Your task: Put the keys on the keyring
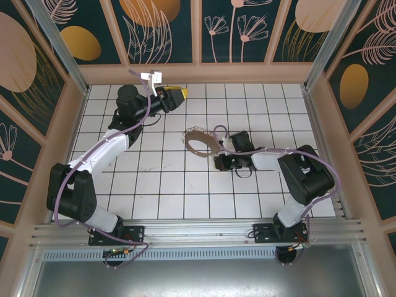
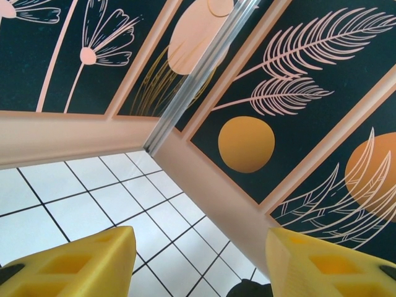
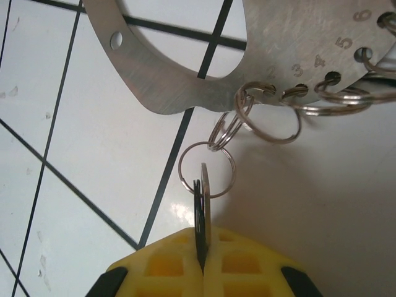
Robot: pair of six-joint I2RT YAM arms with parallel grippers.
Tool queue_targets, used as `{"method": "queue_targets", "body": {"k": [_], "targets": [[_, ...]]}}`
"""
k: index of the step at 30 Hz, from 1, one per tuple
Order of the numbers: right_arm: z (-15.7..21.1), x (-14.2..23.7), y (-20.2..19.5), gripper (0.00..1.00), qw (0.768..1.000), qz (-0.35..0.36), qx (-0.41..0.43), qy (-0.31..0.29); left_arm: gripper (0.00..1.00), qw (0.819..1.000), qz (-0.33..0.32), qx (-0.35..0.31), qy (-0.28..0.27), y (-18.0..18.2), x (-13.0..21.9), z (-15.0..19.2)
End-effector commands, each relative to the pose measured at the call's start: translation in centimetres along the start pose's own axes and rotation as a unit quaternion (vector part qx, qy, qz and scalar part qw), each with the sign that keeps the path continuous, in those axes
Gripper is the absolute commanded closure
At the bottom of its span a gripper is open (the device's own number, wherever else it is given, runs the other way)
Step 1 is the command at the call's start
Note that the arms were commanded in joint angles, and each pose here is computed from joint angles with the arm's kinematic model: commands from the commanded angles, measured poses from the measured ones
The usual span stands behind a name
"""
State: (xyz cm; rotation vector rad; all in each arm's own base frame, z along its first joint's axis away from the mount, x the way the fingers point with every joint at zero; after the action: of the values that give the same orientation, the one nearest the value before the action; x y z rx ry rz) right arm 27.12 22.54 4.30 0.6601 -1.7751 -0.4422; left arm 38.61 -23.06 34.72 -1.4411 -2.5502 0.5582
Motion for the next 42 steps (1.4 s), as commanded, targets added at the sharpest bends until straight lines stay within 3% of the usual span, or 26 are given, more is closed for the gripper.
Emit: {"method": "queue_targets", "body": {"k": [1,5,7,8,14,15,17,21,25,30,34,37,42], "targets": [[1.8,0.7,0.8,0.80,1.000,-0.003,0.008,0.016,0.42,1.000,0.018,-0.012,-0.012,-0.6,0.0,-1.2],[2.2,3.7,2.7,0.50,0.999,-0.038,0.022,-0.014,0.38,1.000,0.026,-0.014,-0.008,-0.8,-0.1,-1.2],[1.4,6.0,3.5,0.26,0.997,-0.059,0.023,-0.051,0.35,1.000,0.026,-0.017,-0.006,-0.8,-0.1,-1.1],[0.7,7.4,3.7,0.20,0.994,-0.073,0.020,-0.073,0.33,0.999,0.026,-0.018,-0.007,-0.8,-0.1,-1.2],[-2.8,12.8,2.9,0.13,0.983,-0.073,-0.001,-0.168,0.14,0.999,0.021,-0.025,-0.003,-0.7,0.2,-0.6],[-3.3,13.3,2.7,0.11,0.981,-0.068,-0.002,-0.180,0.02,0.999,0.018,-0.027,-0.003,-0.6,0.3,-0.5],[-4.7,14.6,2.4,0.01,0.976,-0.046,-0.006,-0.212,0.01,0.999,0.002,-0.037,-0.003,-0.4,0.6,-0.3],[-7.4,17.2,1.8,0.01,0.960,0.005,-0.012,-0.279,0.01,0.996,-0.073,-0.052,-0.002,1.1,1.7,0.2],[-10.3,20.7,-0.7,0.01,0.919,0.100,-0.042,-0.378,0.01,0.979,-0.176,-0.087,-0.055,2.5,4.8,-0.1],[-12.7,24.6,-4.4,0.01,0.857,0.174,-0.071,-0.480,0.01,0.929,-0.307,-0.132,-0.159,2.8,11.4,-0.7],[-12.5,26.2,-8.7,0.01,0.796,0.250,-0.074,-0.547,0.01,0.892,-0.382,-0.190,-0.149,3.2,14.5,0.2],[-12.2,25.4,-11.8,0.01,0.787,0.290,-0.082,-0.538,0.01,0.870,-0.417,-0.227,-0.136,4.1,16.2,1.5],[-11.0,24.2,-14.7,0.01,0.767,0.319,-0.071,-0.553,0.01,0.829,-0.487,-0.230,-0.151,6.8,20.3,3.9]]}}
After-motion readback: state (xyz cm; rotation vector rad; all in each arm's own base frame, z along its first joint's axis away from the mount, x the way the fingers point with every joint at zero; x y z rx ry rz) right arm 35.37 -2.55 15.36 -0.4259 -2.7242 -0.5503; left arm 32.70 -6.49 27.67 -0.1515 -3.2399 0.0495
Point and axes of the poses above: each hand's point on the last joint's axis, 136 mm out from that joint toward the fingers, its own x axis back along the fingers, its own y axis along the line the jaws close on, z = x × y, the point moved 3 cm from there along x, back along the fingers, and after that the axes turned 12 degrees about -x, right-handed, at the moved point
